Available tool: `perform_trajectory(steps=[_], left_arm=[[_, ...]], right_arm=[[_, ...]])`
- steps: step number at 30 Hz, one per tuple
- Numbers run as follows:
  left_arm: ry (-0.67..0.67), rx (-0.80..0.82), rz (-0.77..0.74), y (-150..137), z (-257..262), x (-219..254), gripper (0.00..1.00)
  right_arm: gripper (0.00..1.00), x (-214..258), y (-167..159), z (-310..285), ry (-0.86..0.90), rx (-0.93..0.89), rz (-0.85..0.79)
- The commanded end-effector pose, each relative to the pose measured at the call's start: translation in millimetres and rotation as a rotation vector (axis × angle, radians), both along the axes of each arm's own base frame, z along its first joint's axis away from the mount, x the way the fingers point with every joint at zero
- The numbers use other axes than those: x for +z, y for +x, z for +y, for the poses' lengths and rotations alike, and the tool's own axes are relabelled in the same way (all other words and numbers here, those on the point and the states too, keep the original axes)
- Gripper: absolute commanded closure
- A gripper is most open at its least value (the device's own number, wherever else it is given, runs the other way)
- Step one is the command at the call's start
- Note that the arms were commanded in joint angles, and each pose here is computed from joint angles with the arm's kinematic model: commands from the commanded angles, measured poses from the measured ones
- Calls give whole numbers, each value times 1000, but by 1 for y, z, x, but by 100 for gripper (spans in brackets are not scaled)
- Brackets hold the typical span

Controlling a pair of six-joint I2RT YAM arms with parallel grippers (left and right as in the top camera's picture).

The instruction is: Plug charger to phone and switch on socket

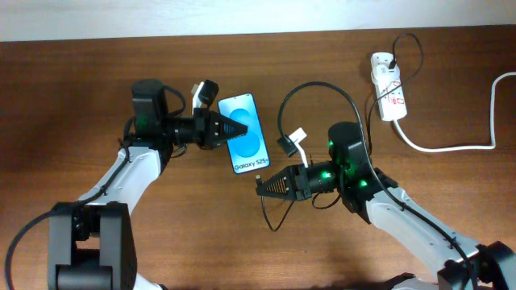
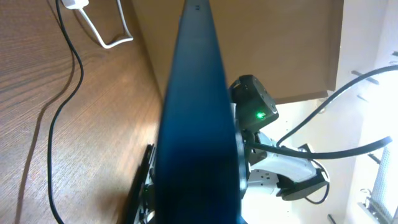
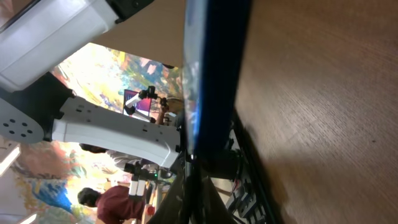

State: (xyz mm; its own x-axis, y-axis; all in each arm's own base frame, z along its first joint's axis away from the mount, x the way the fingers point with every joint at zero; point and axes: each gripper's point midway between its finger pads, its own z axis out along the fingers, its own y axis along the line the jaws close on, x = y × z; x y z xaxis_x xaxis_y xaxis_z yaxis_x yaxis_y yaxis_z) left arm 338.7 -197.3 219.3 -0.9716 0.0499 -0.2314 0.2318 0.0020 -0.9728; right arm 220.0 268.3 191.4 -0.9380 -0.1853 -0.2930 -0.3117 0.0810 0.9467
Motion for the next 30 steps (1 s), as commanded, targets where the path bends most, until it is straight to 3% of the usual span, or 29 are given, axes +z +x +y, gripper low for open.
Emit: perform_trajectory(steps=[1,30], left_arm=[[-17,-26,-37,-4,1,5,100],[18,1,28,-2,-8,-4,100]], right_arm=[[96,8,2,2,25,19,-39],[96,5,10,2,1,-30,-36]])
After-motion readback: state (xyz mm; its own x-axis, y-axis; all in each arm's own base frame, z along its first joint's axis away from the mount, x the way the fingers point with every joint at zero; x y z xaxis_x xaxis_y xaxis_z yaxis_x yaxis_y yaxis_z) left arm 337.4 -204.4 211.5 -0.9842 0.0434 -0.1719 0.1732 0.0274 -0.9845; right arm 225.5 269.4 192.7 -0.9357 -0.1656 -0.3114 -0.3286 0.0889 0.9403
